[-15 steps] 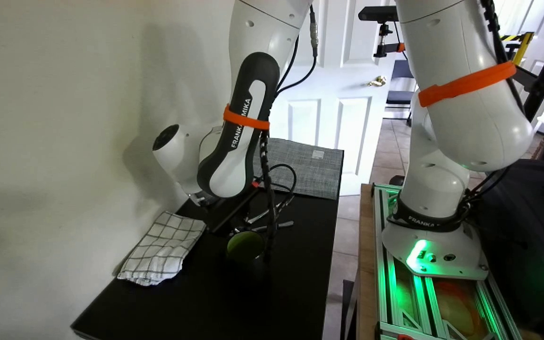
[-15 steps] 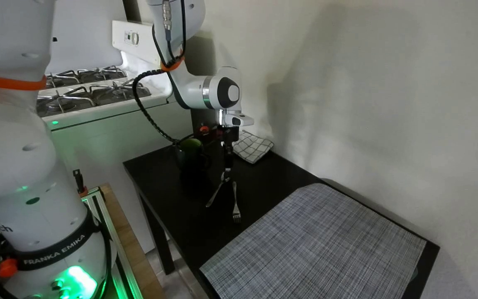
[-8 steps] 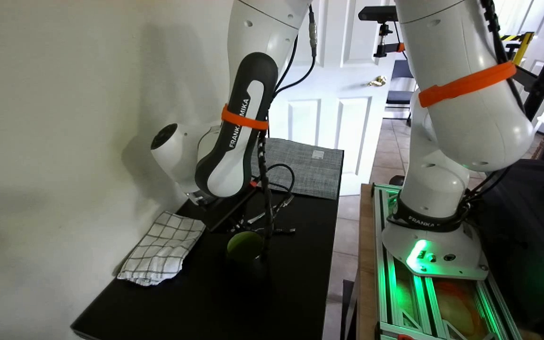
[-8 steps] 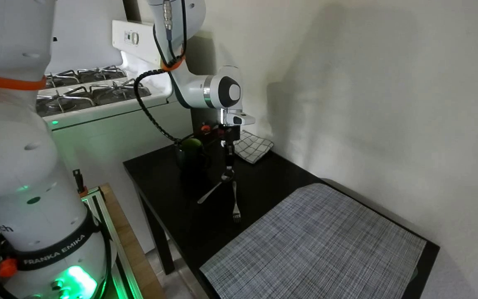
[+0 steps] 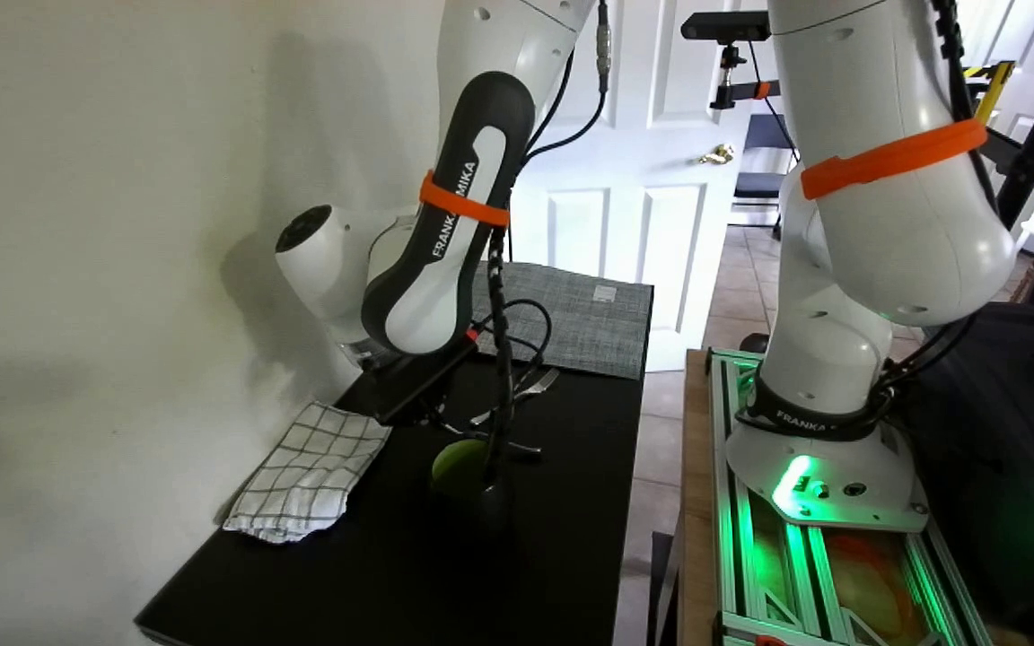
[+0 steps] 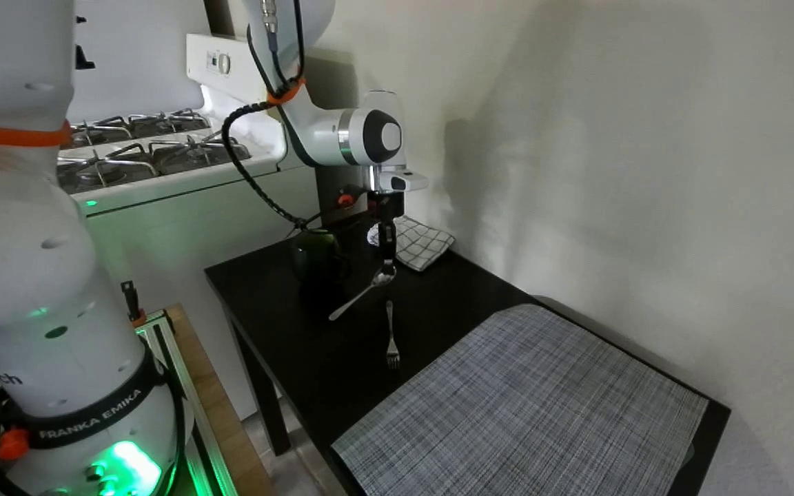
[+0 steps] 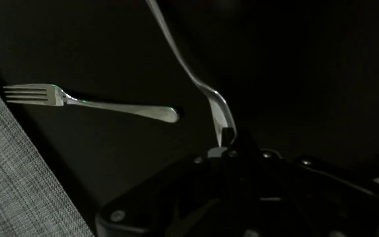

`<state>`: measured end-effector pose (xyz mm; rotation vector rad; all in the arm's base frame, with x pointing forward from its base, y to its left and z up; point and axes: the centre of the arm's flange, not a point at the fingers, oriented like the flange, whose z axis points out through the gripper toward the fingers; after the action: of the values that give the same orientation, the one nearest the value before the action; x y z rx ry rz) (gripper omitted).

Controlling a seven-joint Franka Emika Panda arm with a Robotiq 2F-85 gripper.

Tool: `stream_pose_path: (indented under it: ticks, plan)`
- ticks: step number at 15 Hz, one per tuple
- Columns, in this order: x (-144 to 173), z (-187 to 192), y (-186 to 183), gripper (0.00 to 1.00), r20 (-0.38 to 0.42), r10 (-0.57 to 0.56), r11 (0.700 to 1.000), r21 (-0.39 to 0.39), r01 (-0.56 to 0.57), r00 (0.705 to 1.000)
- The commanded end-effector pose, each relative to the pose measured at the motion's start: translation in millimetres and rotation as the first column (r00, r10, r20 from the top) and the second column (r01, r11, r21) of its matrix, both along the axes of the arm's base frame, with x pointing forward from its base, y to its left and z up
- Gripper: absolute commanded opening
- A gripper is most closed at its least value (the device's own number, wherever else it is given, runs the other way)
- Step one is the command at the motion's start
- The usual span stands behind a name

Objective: Pick a spoon and place it in the cup

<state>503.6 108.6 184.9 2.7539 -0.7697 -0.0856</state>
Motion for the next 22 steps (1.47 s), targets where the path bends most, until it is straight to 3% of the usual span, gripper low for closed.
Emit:
stream_pose_path:
  ticks: [1, 6, 11, 22]
  plan:
    - [-18.7, 39.7, -4.2, 0.01, 0.109, 0.031, 0.999, 0.030, -0.034, 0.994]
    - [-44.7, 93.6, -6.4, 0.01, 0.277, 0.090, 0.990, 0.077, -0.115, 0.957]
    - [-83.3, 140.4, -11.9, 0.01, 0.463, 0.104, 0.967, 0.159, -0.198, 0.880]
    - [-129.1, 210.2, -11.1, 0.01, 0.613, 0.007, 0.908, 0.328, -0.262, 0.790]
